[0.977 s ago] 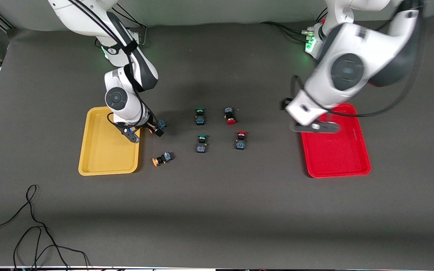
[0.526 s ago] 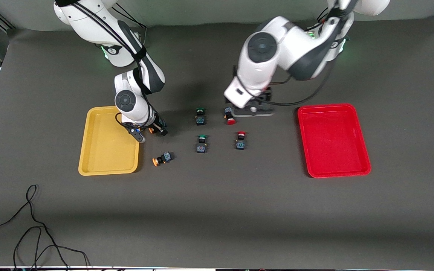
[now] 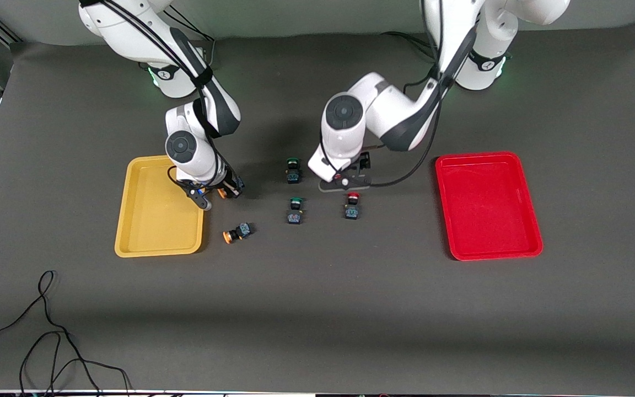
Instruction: Place red and yellow buttons in trays
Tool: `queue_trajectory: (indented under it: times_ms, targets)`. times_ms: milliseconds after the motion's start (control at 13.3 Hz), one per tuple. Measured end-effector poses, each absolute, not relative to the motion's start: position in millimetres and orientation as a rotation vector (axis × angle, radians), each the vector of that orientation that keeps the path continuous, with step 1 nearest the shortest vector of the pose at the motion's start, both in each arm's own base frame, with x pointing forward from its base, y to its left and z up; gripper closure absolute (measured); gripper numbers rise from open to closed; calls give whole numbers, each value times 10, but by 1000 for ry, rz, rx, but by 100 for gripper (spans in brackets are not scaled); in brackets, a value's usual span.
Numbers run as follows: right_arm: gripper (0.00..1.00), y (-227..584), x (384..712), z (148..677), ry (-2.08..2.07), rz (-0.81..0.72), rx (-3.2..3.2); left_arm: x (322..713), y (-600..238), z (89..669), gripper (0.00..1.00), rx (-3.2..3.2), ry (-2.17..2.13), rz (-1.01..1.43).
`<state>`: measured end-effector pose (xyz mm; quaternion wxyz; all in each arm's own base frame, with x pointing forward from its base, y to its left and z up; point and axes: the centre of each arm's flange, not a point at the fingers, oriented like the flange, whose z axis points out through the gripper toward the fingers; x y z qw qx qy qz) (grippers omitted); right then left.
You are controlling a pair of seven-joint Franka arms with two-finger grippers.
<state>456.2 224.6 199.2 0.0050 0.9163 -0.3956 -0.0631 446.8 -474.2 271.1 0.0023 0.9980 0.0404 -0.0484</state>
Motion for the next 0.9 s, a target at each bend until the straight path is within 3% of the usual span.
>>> queue_trajectory:
  times_ms: [226,376,602,752,902]
  targets:
    - [59,1945,4828,2739,-1229,-267,2899,4244,-4707,2131,1,3138,84,-125]
    - [59,1235,4975,3114,-1190,-292,2958,4064,-4704,1878,1,3151,88,-138]
    - [59,507,4868,2894,-1182,-359,2945,3903,-4790,1694,1,3159,126,-139]
    - [59,381,4741,2539,-1129,-355,2930,3908,-4787,1685,7,3160,159,-137]
    - [59,299,4593,2224,-1092,-350,2906,3937,-4798,1724,30,3153,200,-127]
